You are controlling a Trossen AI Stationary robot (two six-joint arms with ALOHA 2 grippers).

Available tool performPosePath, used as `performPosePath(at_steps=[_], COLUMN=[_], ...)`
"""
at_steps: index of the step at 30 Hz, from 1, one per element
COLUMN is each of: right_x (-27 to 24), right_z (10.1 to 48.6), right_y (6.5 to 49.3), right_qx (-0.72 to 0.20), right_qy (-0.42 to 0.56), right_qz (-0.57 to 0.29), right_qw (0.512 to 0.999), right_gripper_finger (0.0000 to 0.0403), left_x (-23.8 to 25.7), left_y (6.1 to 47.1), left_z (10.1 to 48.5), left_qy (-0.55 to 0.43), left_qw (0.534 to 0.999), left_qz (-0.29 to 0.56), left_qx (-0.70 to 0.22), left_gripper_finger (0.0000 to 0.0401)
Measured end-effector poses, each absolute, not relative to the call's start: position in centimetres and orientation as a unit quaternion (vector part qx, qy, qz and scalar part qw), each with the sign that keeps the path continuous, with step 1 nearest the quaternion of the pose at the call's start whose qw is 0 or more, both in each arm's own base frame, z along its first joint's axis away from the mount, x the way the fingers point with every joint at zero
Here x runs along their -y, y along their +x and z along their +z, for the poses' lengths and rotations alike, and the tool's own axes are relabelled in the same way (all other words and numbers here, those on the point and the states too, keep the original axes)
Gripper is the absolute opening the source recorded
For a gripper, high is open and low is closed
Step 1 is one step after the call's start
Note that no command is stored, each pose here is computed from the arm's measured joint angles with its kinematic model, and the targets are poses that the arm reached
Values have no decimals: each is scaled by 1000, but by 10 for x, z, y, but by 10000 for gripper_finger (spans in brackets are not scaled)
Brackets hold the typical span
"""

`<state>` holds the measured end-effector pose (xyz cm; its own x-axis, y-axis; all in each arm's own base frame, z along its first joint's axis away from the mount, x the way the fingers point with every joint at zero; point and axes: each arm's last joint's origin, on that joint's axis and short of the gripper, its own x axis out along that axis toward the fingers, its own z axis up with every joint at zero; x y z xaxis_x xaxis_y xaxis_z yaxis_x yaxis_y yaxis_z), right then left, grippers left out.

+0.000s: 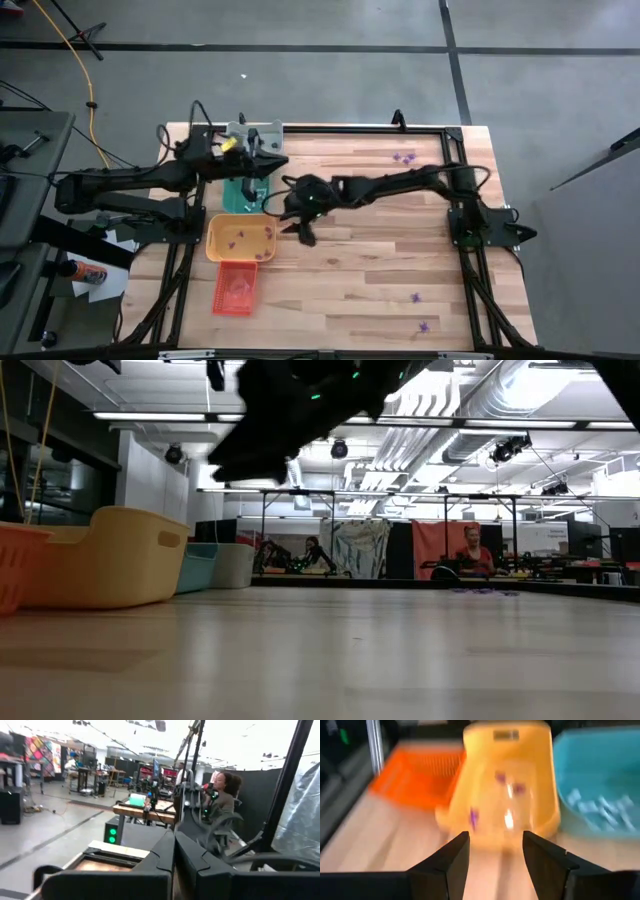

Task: Sort Halloween decoration
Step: Put the purple spider toy in the orange bin

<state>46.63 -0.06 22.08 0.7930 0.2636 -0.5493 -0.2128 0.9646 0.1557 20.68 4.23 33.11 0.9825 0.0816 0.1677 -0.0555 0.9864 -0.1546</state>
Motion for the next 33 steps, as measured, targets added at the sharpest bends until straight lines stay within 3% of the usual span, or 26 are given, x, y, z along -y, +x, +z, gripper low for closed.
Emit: performPosePath(at_steps=[8, 15, 18, 21, 25, 28, 33], right_x=[26, -3, -30, -60, -97, -119, -141], right_z=[235, 208, 198, 189, 184, 182, 171], right_y=[383, 271, 228, 195, 174, 170, 171], right_qx=[-473, -528, -561, -602, -633, -639, -644], right_qy=[50, 218, 352, 480, 560, 586, 588], right_qz=[108, 39, 12, -29, -80, -121, -194], right_qw=[873, 820, 749, 637, 529, 485, 450], right_gripper_finger=[178, 178, 178, 178, 178, 178, 178], left_x=[-48, -52, -53, -55, -57, -57, -57], left_y=[190, 188, 188, 187, 187, 187, 187], left_z=[340, 341, 341, 341, 341, 341, 341], left_qy=[-48, -46, -46, -45, -45, -45, -45], left_qw=[992, 991, 991, 990, 990, 990, 990], left_qz=[58, 69, 74, 77, 82, 82, 82], left_qx=[104, 104, 104, 105, 105, 105, 105], left_gripper_finger=[0, 0, 0, 0, 0, 0, 0])
